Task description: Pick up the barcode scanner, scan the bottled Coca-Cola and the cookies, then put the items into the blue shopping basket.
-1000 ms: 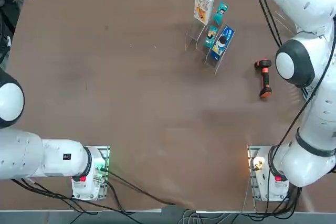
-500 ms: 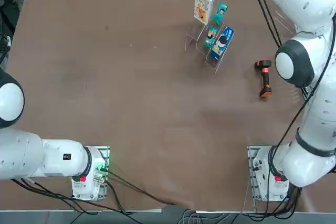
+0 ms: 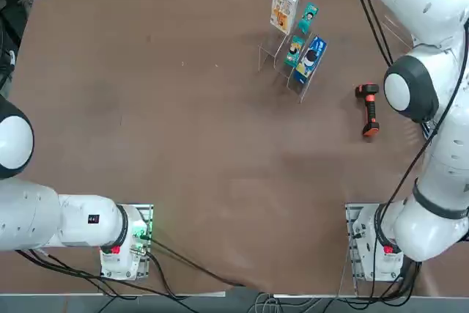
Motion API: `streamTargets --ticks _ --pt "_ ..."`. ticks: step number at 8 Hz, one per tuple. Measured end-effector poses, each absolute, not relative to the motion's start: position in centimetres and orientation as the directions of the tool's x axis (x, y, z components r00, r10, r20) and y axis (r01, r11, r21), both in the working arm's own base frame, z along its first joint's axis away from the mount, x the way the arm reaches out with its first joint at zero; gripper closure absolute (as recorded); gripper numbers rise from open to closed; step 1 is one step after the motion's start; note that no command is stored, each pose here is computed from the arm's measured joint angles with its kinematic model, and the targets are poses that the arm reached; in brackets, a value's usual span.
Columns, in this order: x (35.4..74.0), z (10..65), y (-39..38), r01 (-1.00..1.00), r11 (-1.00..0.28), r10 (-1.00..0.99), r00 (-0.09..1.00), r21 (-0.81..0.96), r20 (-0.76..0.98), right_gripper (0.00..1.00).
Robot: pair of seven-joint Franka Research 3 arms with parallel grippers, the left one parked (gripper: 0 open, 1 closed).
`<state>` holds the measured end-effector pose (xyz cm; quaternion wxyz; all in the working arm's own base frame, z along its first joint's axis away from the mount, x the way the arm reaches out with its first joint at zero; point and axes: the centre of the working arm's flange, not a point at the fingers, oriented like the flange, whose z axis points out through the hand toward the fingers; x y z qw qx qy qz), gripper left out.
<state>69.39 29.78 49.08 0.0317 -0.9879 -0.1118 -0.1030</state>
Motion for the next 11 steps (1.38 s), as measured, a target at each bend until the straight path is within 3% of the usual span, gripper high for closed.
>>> streamTargets --ticks 6,9,11 --pt "69.8 49.6 27.2 0.239 -0.971 0.232 0.957 -0.016 0.176 0.63" --pt "69.9 55.0 15.1 0.327 -0.945 0.328 0.94 0.021 0.092 0.63" --pt "67.3 59.5 2.2 0.344 -0.939 0.344 0.939 0.007 0.004 0.63"
